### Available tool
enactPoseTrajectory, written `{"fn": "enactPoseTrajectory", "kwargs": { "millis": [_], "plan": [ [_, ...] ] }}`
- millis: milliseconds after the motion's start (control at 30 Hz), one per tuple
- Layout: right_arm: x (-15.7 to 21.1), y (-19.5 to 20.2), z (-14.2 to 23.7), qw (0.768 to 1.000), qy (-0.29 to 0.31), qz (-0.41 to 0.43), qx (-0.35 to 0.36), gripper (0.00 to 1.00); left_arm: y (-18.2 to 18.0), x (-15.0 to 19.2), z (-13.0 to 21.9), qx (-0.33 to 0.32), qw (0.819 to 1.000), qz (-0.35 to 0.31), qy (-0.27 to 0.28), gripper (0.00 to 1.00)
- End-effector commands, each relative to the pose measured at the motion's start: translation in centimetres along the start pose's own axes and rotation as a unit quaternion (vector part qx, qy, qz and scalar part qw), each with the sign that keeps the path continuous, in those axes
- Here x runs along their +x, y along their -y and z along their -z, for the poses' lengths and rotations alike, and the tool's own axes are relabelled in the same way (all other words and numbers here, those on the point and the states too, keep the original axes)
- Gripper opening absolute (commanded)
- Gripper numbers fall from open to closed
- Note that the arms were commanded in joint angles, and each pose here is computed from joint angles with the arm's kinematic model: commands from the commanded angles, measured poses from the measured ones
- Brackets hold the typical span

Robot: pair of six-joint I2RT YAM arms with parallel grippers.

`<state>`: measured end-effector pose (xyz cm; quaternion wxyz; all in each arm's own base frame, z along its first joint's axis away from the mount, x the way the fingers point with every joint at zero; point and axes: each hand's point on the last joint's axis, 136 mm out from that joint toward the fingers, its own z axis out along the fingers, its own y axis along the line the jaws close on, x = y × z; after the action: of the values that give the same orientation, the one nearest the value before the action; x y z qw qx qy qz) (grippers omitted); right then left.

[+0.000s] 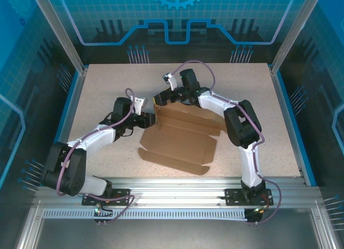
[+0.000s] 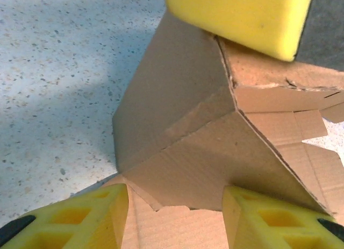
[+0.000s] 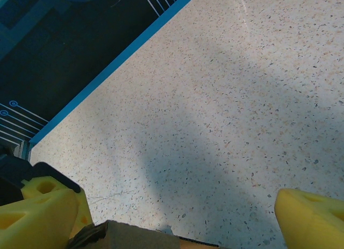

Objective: Fold the paper box

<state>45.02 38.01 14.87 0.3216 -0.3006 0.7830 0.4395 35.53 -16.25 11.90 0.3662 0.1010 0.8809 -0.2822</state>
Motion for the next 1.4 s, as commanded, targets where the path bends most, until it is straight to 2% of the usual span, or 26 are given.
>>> {"fn": "enactPoseTrajectory", "kwargs": {
  "millis": [0,600,1033,1367],
  "plan": [
    [2.8,1.3,-0.1,0.999,-0.038,-0.027,0.016,0.95,0.8,-1.0,-0.7,0.012,1.0,-0.018,0.008,0.51],
    [1.7,0.4,0.4,0.999,-0.025,-0.043,-0.011,0.88,-0.6,-3.5,-4.0,-0.036,0.996,-0.073,0.027,0.48],
    [0.8,0.6,1.5,0.997,-0.008,-0.069,-0.025,0.82,0.0,-3.4,-6.5,-0.044,0.993,-0.105,0.024,0.46],
    [1.2,0.8,1.6,0.997,-0.011,-0.073,-0.021,0.79,0.2,-3.5,-8.2,-0.072,0.989,-0.13,0.024,0.36]
  ]
}}
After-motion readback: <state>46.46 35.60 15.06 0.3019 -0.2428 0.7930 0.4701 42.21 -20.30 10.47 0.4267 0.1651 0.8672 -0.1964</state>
